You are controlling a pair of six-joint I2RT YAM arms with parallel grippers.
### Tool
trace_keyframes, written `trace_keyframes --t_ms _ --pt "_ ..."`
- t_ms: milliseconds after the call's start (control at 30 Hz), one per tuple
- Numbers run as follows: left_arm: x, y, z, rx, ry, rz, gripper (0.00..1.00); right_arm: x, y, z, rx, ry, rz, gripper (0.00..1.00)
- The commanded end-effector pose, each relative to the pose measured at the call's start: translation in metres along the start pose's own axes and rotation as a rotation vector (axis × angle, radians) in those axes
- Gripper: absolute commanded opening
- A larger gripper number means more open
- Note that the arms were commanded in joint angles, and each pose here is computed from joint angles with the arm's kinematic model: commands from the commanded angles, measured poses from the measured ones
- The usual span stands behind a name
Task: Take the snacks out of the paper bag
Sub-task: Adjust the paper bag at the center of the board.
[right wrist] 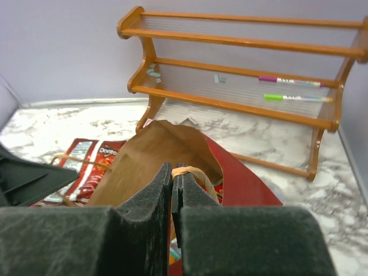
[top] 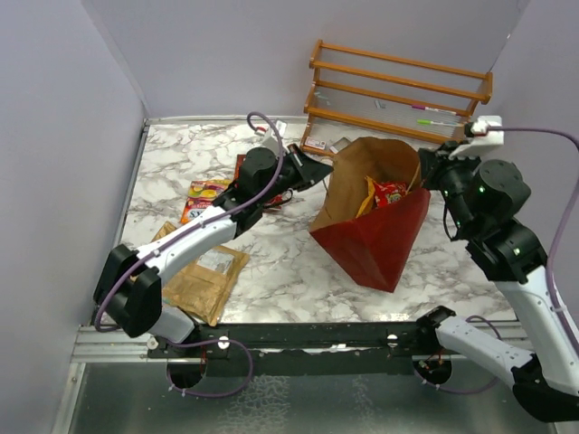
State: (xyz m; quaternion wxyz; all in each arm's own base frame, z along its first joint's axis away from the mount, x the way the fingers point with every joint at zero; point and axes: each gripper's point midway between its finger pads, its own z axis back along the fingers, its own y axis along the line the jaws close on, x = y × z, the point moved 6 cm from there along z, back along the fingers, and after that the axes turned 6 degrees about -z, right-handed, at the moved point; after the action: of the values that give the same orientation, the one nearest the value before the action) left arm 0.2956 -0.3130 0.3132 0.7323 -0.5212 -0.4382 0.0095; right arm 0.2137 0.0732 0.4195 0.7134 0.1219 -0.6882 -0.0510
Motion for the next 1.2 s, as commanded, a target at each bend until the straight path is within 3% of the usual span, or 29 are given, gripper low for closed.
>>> trace_keyframes --t_ms 0,200,267,400,567,700,800,1000,1100,1167 --pt "0.005 -0.009 0.035 -0.011 -0.058 -0.033 0.06 0.035 0.035 -0.012 0.264 -0.137 0.159 0.02" --pt "-0.014 0.011 0.081 0.063 -0.039 -0.097 0.15 -0.005 0.078 -0.03 0.631 0.008 0.281 0.02" --pt "-0.021 0.02 0.096 0.105 -0.024 -0.131 0.29 -0.019 0.094 -0.026 0.801 0.055 0.292 0.02" --pt "-0.034 0.04 0.13 0.188 -0.014 -0.199 0.65 -0.038 0.11 -0.023 0.966 0.132 0.233 0.02" --pt "-0.028 0.045 0.185 0.28 -0.058 -0.345 0.86 -0.052 0.114 -0.015 1.02 0.176 0.13 0.02" --pt "-0.018 0.047 0.232 0.37 -0.131 -0.42 0.96 -0.062 0.12 0.003 1.164 0.184 0.088 0.02" --pt "-0.014 0.05 0.249 0.422 -0.174 -0.421 0.99 -0.057 0.119 0.003 1.142 0.144 0.083 0.02" --pt "0.004 0.029 0.231 0.367 -0.182 -0.471 0.99 -0.023 0.105 -0.001 0.952 -0.009 0.132 0.02" --pt "0.018 0.008 0.216 0.298 -0.172 -0.53 0.99 -0.016 0.111 0.015 1.058 -0.059 0.141 0.02" --pt "0.024 -0.006 0.211 0.234 -0.162 -0.566 0.99 -0.023 0.119 0.025 1.189 -0.023 0.114 0.02"
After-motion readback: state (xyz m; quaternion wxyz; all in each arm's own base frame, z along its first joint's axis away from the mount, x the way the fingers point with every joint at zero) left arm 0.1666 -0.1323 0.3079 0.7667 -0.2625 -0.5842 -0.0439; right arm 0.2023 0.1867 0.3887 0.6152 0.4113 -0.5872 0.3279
